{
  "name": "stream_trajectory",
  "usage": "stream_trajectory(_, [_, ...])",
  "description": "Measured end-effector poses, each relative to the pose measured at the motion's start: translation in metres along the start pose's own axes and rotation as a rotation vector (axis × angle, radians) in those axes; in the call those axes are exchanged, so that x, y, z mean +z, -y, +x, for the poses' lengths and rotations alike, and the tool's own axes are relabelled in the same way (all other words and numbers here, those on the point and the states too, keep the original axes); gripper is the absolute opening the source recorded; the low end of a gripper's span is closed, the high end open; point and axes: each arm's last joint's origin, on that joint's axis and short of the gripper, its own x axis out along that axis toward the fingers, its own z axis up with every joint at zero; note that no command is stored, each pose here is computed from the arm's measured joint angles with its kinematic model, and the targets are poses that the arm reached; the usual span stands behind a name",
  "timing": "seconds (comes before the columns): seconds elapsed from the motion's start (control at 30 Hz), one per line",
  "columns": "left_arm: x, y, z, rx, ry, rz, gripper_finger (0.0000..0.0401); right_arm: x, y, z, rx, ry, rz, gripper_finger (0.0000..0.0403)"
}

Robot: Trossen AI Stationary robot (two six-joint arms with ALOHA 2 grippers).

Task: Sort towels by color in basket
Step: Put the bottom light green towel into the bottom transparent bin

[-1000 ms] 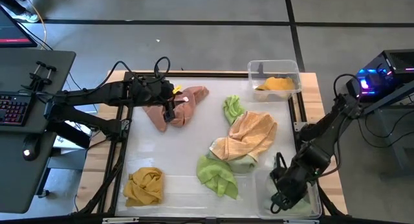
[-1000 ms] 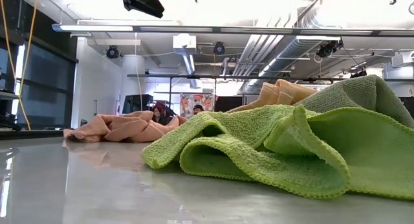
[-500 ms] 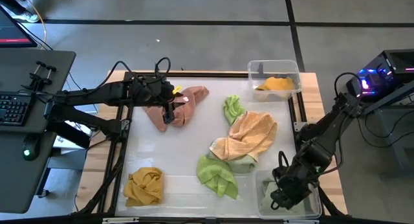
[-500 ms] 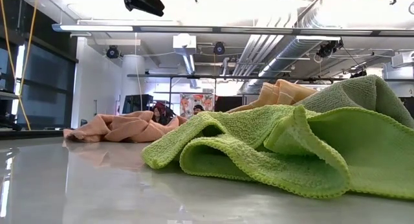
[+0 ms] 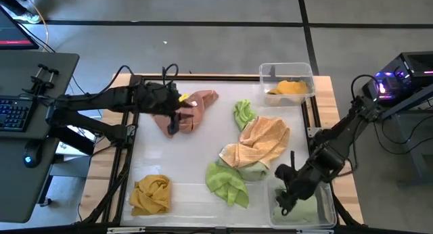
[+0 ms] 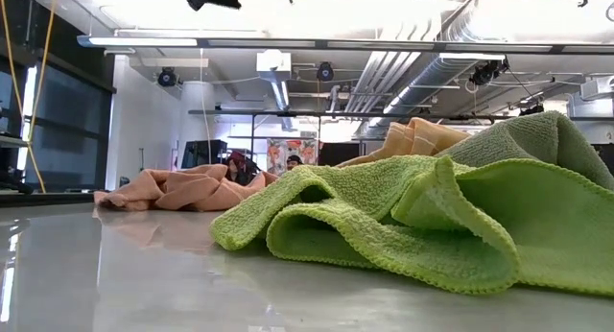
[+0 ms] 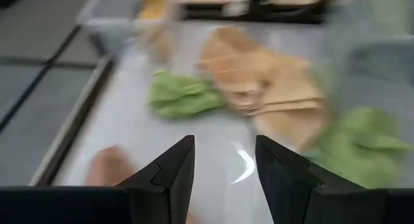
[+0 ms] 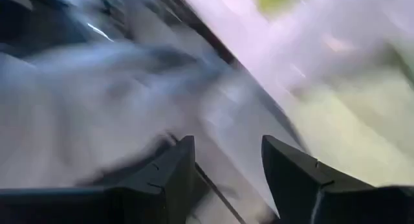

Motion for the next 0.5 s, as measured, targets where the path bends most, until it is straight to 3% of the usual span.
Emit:
stream_trajectory(0.07, [0.000, 0.010, -0.001, -0.044, 0.002, 0.033, 0.0148, 0.009, -0.007, -0.005, 0.089, 0.126, -0.012, 0.0172])
stream_trajectory(0.2, [-0.002, 0.031, 0.001, -0.047, -0.019, 0.054, 0.0136, 0.030, -0.010, -0.009, 0.095, 0.409, -0.121, 0.0172])
stream_trajectory(0.3, [-0.004, 0.044, 0.003, 0.020, -0.034, -0.044, 0.0126, 0.048, -0.008, -0.013, 0.023, 0.671, -0.191, 0.0172])
stream_trajectory(0.4, [-0.006, 0.059, 0.007, 0.020, -0.046, -0.179, 0.0119, 0.065, -0.007, -0.019, -0.035, 0.914, -0.176, 0.0172])
stream_trajectory(0.5, [-0.012, 0.084, 0.015, -0.009, -0.083, -0.246, 0.0112, 0.075, -0.008, -0.023, -0.049, 1.006, -0.170, 0.0172])
